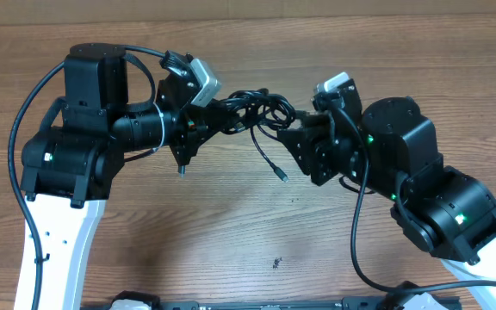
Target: Untangle cables
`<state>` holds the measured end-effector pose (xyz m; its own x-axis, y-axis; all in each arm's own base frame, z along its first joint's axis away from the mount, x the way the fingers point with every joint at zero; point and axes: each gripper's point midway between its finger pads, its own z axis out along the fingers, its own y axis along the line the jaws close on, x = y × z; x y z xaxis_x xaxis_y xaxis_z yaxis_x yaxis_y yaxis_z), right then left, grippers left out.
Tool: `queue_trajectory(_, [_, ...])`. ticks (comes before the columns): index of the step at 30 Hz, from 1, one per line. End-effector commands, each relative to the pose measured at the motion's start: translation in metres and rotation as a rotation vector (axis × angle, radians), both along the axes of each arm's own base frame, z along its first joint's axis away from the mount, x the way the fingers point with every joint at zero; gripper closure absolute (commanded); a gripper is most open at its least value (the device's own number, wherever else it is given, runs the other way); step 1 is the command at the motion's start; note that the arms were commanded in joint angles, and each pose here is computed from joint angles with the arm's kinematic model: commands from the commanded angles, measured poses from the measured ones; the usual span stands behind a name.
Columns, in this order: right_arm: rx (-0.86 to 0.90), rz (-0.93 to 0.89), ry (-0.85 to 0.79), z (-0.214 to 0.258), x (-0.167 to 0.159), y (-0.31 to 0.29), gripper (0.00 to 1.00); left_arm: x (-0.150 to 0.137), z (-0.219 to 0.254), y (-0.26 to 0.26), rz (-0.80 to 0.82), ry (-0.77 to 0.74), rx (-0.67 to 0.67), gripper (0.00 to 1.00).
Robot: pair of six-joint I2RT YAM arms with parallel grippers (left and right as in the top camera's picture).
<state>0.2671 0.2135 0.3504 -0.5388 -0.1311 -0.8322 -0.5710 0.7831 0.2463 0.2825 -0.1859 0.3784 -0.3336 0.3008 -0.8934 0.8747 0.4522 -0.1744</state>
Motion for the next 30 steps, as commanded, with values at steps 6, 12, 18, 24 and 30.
queue_trajectory(6, [-0.064, -0.067, -0.088, 0.008, 0.009, -0.017, 0.50, 0.002, 0.004, 0.003, 0.021, -0.015, 0.011, 0.96])
queue_trajectory(12, [-0.104, -0.157, -0.118, 0.010, 0.019, -0.031, 0.51, 0.002, 0.003, 0.004, 0.030, -0.004, 0.012, 0.96])
queue_trajectory(18, [-0.112, -0.185, -0.131, 0.011, 0.023, -0.035, 0.52, 0.002, 0.003, 0.004, 0.028, -0.002, 0.009, 0.96])
queue_trajectory(24, [-0.101, -0.163, -0.125, 0.011, 0.020, -0.032, 0.58, 0.001, 0.004, 0.003, 0.030, 0.015, -0.004, 0.96])
queue_trajectory(30, [-0.055, -0.071, -0.102, 0.012, 0.011, -0.016, 0.58, -0.007, 0.011, -0.004, -0.026, 0.018, -0.048, 0.96])
